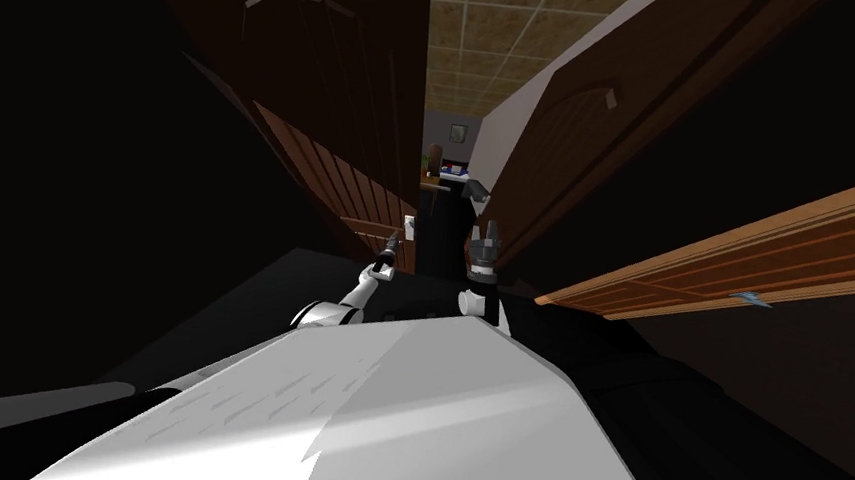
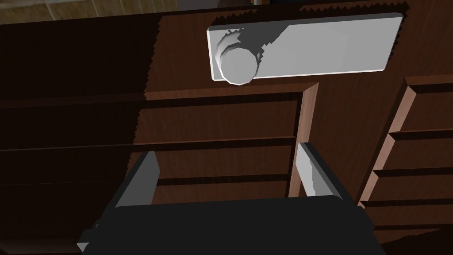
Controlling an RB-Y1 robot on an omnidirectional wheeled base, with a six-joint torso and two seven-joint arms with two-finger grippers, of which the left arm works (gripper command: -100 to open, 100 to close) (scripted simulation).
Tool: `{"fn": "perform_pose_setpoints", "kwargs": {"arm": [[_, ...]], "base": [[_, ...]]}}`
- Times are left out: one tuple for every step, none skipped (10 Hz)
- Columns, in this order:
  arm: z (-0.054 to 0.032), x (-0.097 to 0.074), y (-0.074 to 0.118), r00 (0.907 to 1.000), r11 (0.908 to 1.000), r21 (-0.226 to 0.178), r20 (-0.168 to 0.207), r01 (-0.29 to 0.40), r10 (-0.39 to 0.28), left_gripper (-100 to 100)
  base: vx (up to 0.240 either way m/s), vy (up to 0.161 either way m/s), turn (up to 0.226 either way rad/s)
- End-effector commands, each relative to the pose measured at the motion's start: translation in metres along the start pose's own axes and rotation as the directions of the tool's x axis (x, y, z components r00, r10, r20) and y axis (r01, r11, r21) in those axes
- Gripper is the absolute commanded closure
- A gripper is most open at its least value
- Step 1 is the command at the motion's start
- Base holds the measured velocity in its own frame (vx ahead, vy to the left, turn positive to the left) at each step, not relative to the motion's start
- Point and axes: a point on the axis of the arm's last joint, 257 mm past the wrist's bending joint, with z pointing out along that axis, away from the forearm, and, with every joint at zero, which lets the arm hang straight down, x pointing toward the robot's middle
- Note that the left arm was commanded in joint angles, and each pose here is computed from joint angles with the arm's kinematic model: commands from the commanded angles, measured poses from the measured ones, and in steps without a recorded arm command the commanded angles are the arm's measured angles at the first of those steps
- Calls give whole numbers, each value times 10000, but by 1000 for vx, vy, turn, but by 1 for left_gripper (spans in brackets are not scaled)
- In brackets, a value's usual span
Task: Push the door open
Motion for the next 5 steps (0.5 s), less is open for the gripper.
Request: {"fn": "perform_pose_setpoints", "kwargs": {"arm": [[10, 66, 48, 10000, 9999, -127, -78, 39, -40, -100], [10, 66, 48, 10000, 9999, -127, -78, 39, -40, -100], [22, 116, 77, 9999, 9997, -222, -143, 68, -72, -100], [31, 164, 103, 9997, 9995, -310, -204, 96, -103, -100], [30, 139, 90, 9998, 9996, -260, -167, 75, -79, -100]], "base": [[53, 9, -16], [33, 5, -6], [35, 2, -17], [45, 3, -25], [20, 1, -5]]}}
